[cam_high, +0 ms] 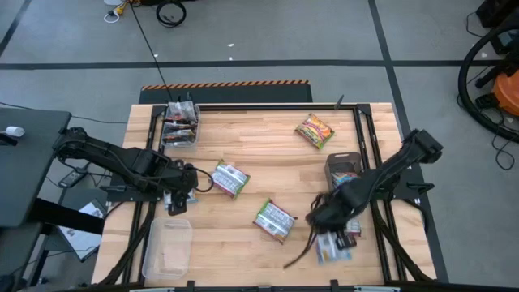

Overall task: Sort Maruchan noodles
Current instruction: Put the blue noodle pack into the black bin

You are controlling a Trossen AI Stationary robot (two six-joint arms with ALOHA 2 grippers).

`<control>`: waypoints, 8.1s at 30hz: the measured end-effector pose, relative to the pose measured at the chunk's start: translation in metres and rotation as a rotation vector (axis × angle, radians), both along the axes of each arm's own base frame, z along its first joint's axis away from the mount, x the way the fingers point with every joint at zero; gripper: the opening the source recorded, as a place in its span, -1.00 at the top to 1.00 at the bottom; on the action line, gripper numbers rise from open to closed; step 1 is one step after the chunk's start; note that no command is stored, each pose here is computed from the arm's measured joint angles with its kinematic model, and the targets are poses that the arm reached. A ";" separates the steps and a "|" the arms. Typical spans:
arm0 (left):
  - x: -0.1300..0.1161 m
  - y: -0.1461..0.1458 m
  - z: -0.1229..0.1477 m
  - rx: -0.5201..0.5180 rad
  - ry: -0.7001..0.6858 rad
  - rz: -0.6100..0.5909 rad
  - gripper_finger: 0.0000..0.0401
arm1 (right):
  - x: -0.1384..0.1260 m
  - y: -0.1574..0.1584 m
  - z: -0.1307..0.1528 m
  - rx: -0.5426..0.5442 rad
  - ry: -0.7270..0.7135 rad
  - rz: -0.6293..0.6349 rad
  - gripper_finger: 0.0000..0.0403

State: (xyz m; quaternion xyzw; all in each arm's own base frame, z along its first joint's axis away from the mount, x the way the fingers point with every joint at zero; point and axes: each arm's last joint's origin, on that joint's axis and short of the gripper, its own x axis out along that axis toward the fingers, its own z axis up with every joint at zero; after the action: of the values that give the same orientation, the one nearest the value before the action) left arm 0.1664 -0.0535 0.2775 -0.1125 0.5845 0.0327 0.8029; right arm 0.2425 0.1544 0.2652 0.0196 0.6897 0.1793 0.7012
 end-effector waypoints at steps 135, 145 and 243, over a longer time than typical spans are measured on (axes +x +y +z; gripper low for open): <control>0.040 0.017 -0.124 0.109 0.344 0.778 0.43 | 0.104 -0.096 0.037 -0.211 -1.150 -0.516 -0.02; 0.067 0.022 -0.088 0.075 0.257 0.820 0.96 | 0.042 -0.092 0.083 -0.191 -1.117 -0.437 -0.02; 0.092 0.004 0.170 0.042 -1.193 0.082 0.08 | -0.136 -0.151 0.026 -0.423 -0.496 -0.299 0.37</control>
State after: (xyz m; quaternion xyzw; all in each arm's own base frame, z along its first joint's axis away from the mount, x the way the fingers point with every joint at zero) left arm 0.2580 -0.0491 0.4478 -0.1178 0.0272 0.0064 0.9926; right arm 0.1067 0.0032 0.2911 -0.0695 0.5098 -0.0728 0.8544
